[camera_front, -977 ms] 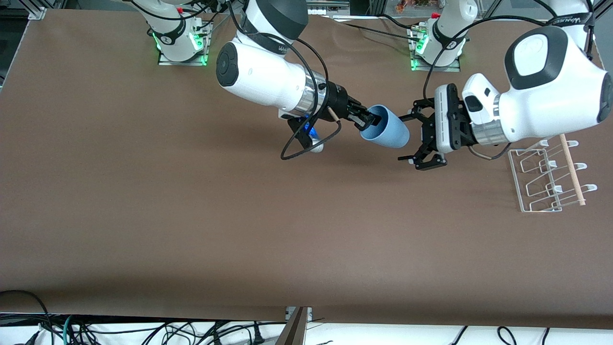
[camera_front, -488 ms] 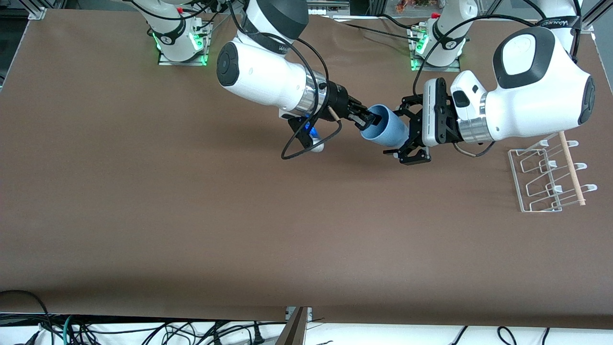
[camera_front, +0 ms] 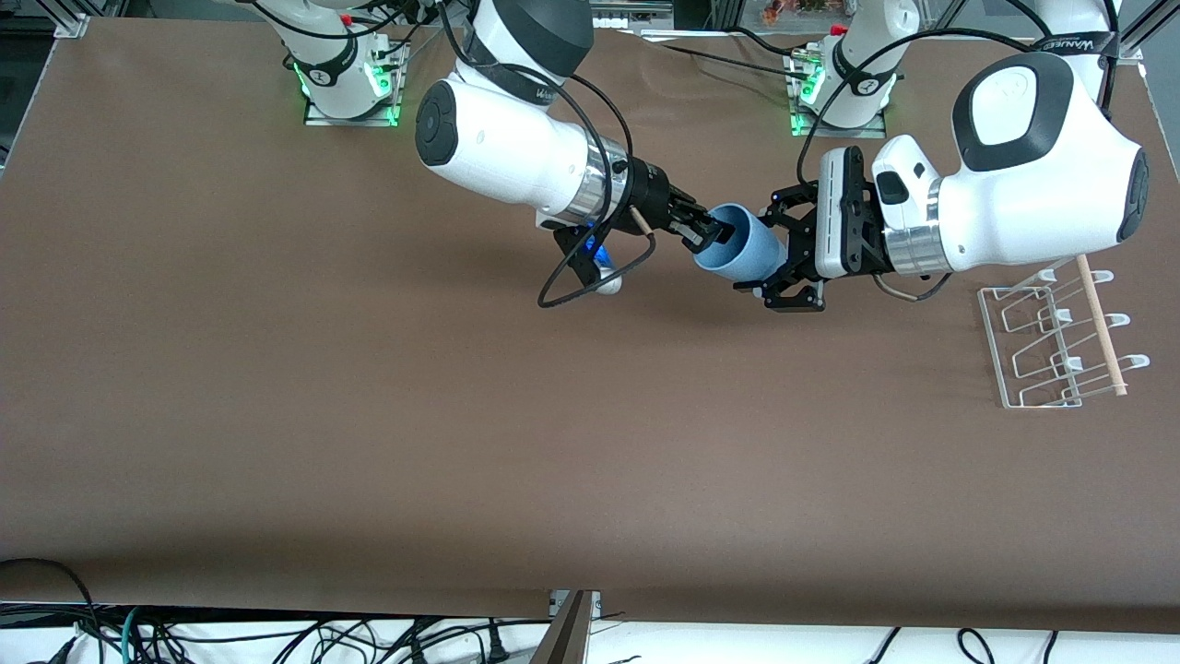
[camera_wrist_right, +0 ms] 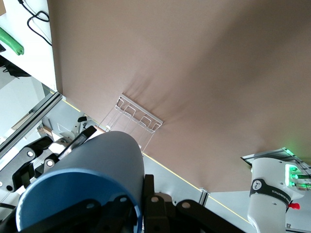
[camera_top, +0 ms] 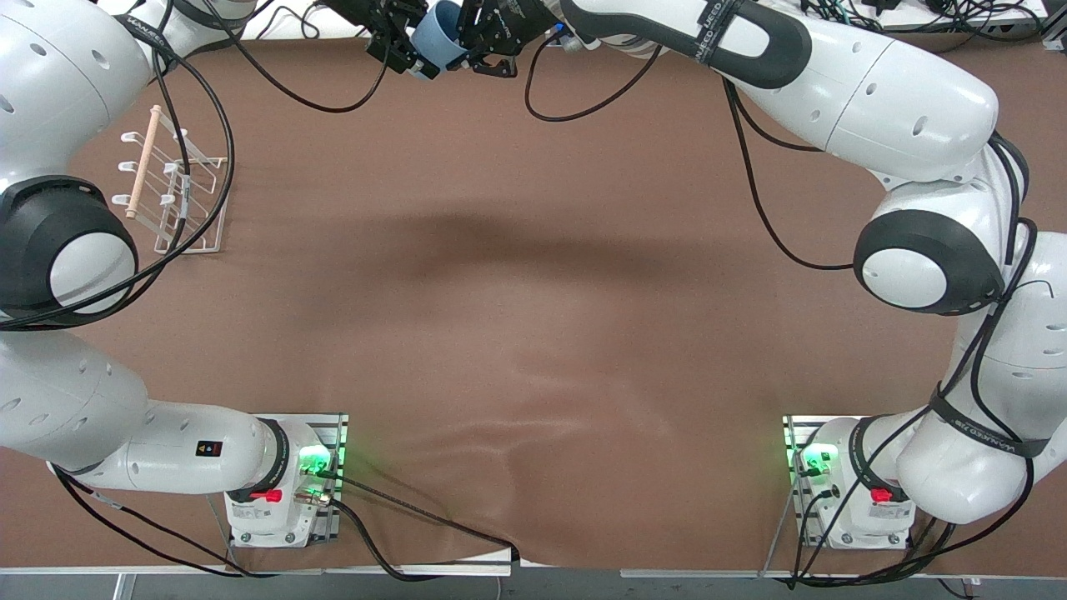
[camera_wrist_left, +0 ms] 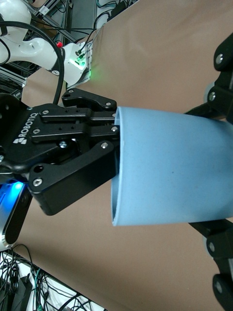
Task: Transfer cup to left arm and place on rack
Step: 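Open the right gripper and withdraw while the left gripper carries the cup, then move the cup with the left gripper above the wire rack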
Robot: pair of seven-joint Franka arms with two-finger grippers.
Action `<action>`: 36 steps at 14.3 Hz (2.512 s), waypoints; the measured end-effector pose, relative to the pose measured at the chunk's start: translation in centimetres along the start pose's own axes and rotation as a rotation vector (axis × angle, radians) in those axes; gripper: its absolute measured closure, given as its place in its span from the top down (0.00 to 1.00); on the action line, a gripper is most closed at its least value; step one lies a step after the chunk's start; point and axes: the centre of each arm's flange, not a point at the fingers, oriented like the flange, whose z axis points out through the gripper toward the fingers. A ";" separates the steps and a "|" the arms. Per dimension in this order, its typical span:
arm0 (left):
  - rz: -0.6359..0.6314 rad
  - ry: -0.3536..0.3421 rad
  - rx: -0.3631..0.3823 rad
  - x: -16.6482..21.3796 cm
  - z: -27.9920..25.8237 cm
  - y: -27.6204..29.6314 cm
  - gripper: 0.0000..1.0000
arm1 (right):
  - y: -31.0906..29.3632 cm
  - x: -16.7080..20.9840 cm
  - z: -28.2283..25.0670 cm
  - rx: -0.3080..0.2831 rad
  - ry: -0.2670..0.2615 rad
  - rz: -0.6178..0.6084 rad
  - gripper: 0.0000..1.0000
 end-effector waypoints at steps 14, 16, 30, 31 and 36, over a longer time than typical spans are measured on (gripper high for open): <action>-0.064 -0.089 -0.082 -4.4 -2.7 0.4 0.77 | -2.6 5.1 -14.3 -0.044 0.009 0.064 0.99; -0.099 -0.201 -0.093 -6.8 -3.9 0.5 0.77 | -2.4 7.8 -20.3 -0.070 0.053 0.073 0.99; -0.439 -1.433 0.068 -20.0 -8.5 -0.9 0.77 | 5.7 20.0 -43.3 -0.302 0.279 -0.022 1.00; -0.475 -1.499 0.074 -21.0 -8.4 -0.9 0.77 | 6.4 20.6 -44.0 -0.331 0.326 -0.020 1.00; -0.525 -1.912 0.175 -25.3 -5.6 0.9 0.77 | 9.6 18.9 -41.6 -0.458 0.472 -0.109 1.00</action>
